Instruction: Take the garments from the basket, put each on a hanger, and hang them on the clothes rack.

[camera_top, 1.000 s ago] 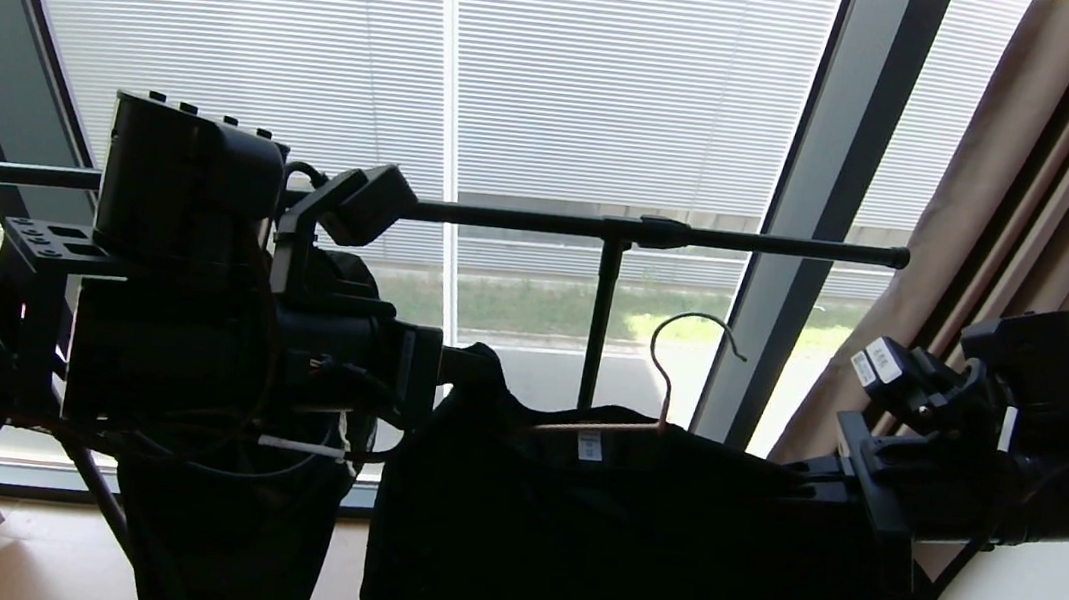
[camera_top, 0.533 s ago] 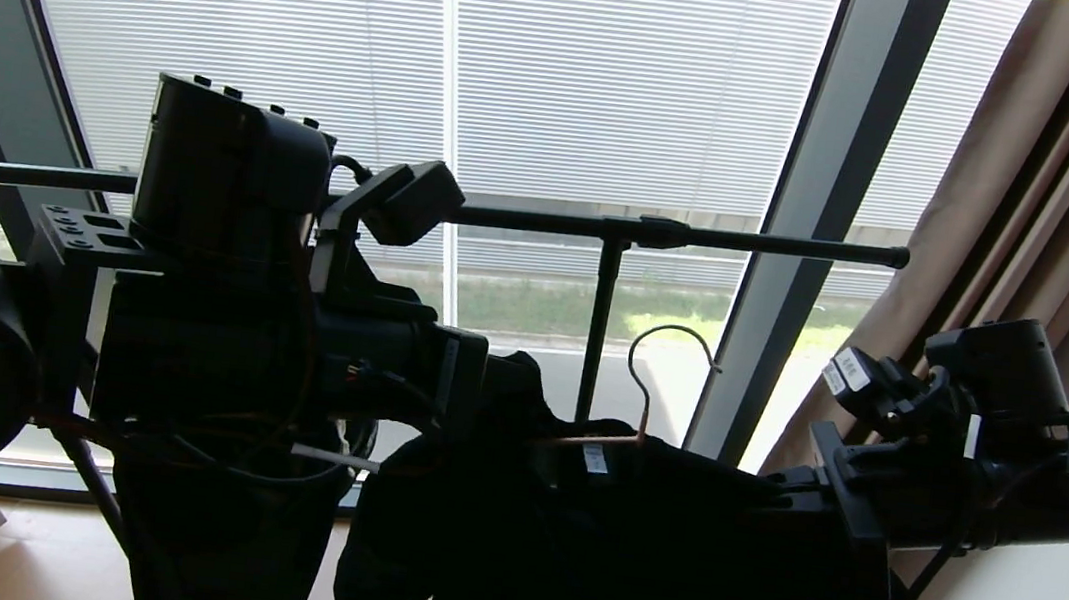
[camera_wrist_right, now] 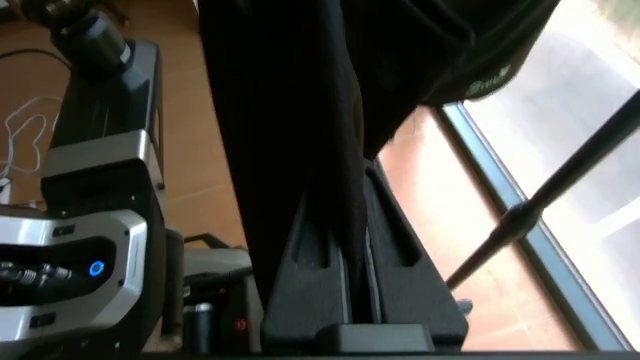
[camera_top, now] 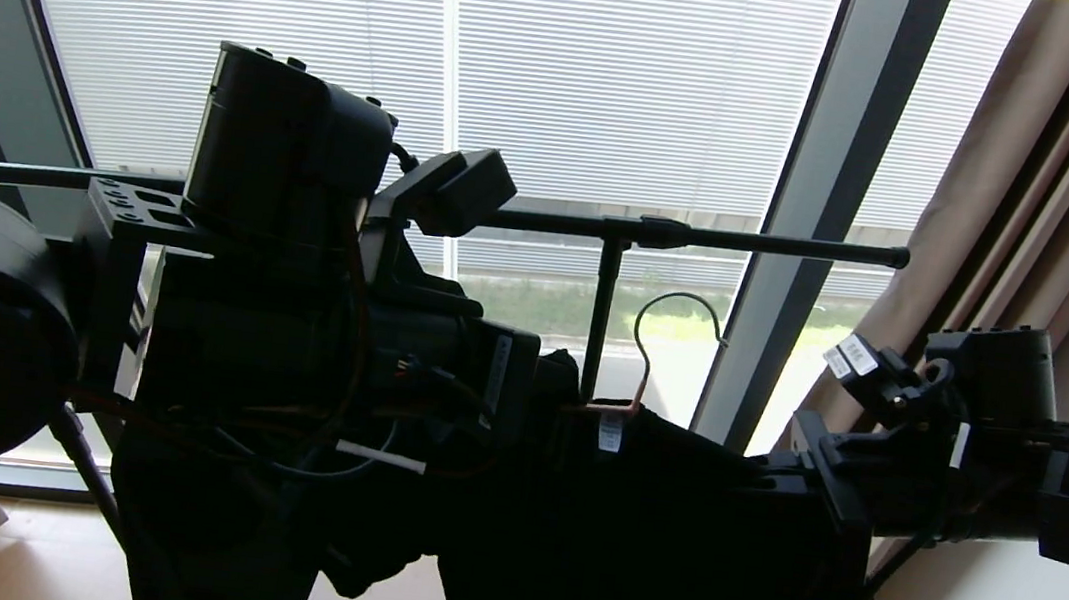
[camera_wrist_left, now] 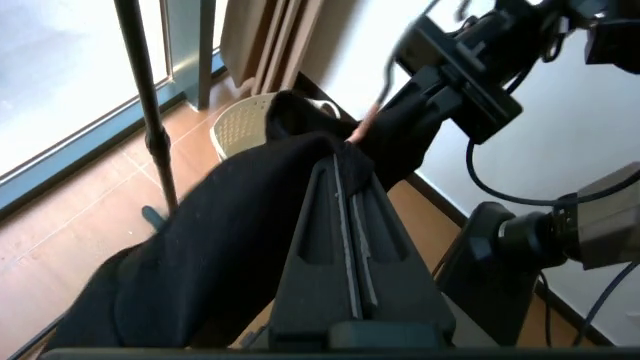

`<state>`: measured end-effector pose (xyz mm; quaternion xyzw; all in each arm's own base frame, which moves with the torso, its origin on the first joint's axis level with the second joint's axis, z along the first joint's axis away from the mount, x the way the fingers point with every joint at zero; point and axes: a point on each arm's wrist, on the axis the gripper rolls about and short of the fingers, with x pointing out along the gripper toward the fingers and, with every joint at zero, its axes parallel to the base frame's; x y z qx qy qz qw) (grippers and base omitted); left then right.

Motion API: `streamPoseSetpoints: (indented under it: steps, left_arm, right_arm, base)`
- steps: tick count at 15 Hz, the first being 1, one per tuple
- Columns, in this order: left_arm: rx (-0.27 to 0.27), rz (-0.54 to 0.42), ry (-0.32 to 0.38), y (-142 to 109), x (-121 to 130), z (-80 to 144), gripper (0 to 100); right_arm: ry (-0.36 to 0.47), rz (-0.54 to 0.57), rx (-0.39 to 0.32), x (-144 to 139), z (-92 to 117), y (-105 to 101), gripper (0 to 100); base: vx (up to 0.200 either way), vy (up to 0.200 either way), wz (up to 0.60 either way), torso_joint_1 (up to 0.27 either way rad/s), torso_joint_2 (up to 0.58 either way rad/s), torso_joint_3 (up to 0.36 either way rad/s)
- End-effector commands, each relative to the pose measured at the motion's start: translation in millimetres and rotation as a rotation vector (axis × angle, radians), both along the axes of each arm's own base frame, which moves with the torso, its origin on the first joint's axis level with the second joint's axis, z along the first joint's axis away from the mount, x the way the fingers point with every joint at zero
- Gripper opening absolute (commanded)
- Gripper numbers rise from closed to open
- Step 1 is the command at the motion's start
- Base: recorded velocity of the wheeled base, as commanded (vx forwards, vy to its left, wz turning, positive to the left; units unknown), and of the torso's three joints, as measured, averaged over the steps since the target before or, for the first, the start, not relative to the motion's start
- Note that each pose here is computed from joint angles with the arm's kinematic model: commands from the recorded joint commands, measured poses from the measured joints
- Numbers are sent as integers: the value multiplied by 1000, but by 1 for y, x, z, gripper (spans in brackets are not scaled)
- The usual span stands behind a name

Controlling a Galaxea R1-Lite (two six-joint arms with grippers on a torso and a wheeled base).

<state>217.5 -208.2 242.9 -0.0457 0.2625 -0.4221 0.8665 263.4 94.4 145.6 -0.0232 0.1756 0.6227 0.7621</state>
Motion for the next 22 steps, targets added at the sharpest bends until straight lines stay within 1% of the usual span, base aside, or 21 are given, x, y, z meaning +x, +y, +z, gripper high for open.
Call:
streamPoseSetpoints:
  steps: [1,3,5,7,9,10,11,12,13,15,16,18,20,21,22]
  left_arm:
    - [9,9,3,-1,1,-3,0]
    - [7,12,-5,-1,1,-2,0]
    - [12,6,-17,0,1,-1,0]
    - [19,3,-14,0,0,-3,0]
    - [27,-5,-26,2,-3,-3,0]
    - [45,-16,-44,4,-5,-8,0]
    - [40,-19,-63,5,-5,-11,100]
    - [23,-17,-78,4,-5,-11,100]
    - [19,-17,-88,4,-4,-12,100]
    - [10,-19,-129,10,-9,-10,100]
    - [17,-25,-150,14,-12,-8,100]
    - [1,-19,-176,24,-21,-1,100]
    - [-7,44,-214,43,-26,10,100]
    - [-5,111,-230,60,-26,13,100]
    - [0,142,-232,70,-27,12,100]
  right_arm:
    - [32,-20,30,-5,-9,-1,0]
    - [15,-41,75,-6,-9,-2,0]
    - [3,-52,101,-5,-11,-1,0]
    - [0,-53,103,-6,-12,-2,0]
    - [0,-53,104,-6,-12,-2,0]
    - [-2,-53,105,-6,-11,-2,0]
    - [-3,-53,105,-6,-11,-2,0]
    - [-3,-53,105,-6,-11,-2,0]
    - [-5,-55,104,-6,-11,-2,0]
    - [-10,-57,106,-6,-9,-2,0]
    - [-11,-57,106,-6,-9,-2,0]
    - [-15,-69,107,-4,-8,-5,0]
    - [-15,-75,108,-3,-8,-7,0]
    - [-17,-83,109,-2,-8,-10,0]
    - [-16,-85,110,-2,-8,-11,0]
  base:
    - [0,0,0,0,0,0]
    - [0,0,0,0,0,0]
    - [0,0,0,0,0,0]
    - [0,0,0,0,0,0]
    - [0,0,0,0,0,0]
    - [0,0,0,0,0,0]
    - [0,0,0,0,0,0]
    - [0,0,0,0,0,0]
    - [0,0,0,0,0,0]
    - [0,0,0,0,0,0]
    - [0,0,0,0,0,0]
    - [0,0,0,0,0,0]
    - [0,0,0,0,0,0]
    - [0,0,0,0,0,0]
    - [0,0,0,0,0,0]
